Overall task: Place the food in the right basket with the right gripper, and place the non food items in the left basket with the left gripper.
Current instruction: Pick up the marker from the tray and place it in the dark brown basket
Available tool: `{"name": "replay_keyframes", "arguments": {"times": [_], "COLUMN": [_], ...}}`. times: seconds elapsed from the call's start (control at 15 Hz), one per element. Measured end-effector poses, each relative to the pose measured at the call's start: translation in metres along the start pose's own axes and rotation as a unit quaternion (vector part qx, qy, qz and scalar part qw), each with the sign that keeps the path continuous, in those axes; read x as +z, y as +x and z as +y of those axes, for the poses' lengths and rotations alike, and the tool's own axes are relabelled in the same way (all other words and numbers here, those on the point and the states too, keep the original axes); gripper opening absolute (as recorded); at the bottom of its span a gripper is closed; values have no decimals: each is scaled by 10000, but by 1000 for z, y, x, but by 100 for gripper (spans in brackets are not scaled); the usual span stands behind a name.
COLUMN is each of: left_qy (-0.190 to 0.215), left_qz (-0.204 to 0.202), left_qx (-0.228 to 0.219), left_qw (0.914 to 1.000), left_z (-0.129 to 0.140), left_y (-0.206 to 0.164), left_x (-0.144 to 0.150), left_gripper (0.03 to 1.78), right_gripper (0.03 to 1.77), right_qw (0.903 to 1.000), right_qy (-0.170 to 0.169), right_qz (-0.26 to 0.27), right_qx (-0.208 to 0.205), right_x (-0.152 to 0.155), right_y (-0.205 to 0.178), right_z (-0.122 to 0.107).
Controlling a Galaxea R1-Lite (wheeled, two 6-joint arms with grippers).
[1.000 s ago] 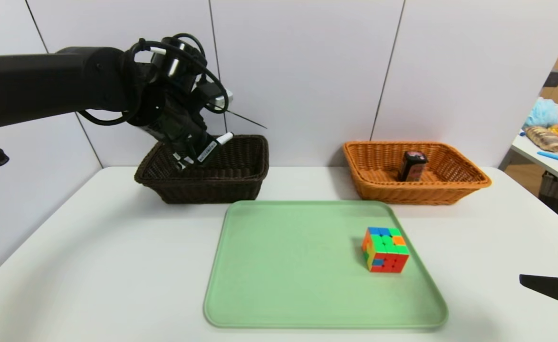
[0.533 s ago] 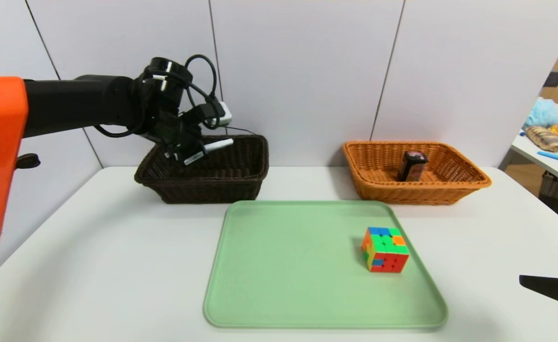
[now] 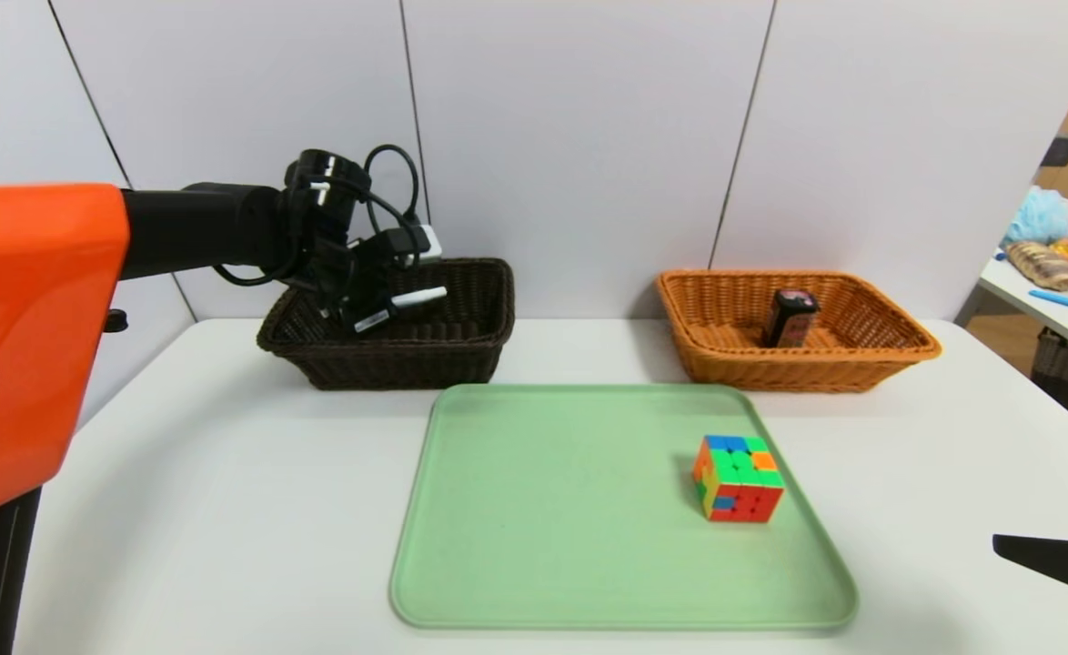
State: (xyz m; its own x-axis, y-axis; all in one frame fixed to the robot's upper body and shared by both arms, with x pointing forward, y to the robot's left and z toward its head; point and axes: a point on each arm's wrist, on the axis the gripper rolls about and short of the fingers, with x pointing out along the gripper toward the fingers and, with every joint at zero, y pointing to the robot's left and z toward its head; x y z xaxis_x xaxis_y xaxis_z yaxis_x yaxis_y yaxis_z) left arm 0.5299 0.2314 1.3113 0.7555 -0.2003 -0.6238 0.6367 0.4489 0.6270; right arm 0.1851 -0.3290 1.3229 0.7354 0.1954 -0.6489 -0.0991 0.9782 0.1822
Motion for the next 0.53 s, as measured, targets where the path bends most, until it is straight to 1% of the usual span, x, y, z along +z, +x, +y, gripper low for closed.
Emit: {"name": "replay_keyframes", "arguments": {"times": [0.27, 0.33, 0.4, 0.53], "left_qy": [-153, -178, -195, -229], "left_qz": [-87, -92, -90, -100], "left_qx": [46, 49, 50, 66], "left_qw": [9998, 9998, 9998, 9997], "left_z": [2, 2, 2, 2], "left_y": [1, 1, 1, 0], "left_x": [1, 1, 1, 2], "left_gripper": [15, 18, 39, 69], "right_gripper": [170, 170, 170, 170], "right_qw": [10000, 10000, 10000, 10000], "right_qy": [3, 7, 11, 10], "right_qz": [23, 28, 22, 17], "right_qx": [3, 3, 6, 7], "right_x": [-1, -2, -2, -2], "right_y": [1, 1, 0, 0], "right_z": [0, 0, 0, 0]}}
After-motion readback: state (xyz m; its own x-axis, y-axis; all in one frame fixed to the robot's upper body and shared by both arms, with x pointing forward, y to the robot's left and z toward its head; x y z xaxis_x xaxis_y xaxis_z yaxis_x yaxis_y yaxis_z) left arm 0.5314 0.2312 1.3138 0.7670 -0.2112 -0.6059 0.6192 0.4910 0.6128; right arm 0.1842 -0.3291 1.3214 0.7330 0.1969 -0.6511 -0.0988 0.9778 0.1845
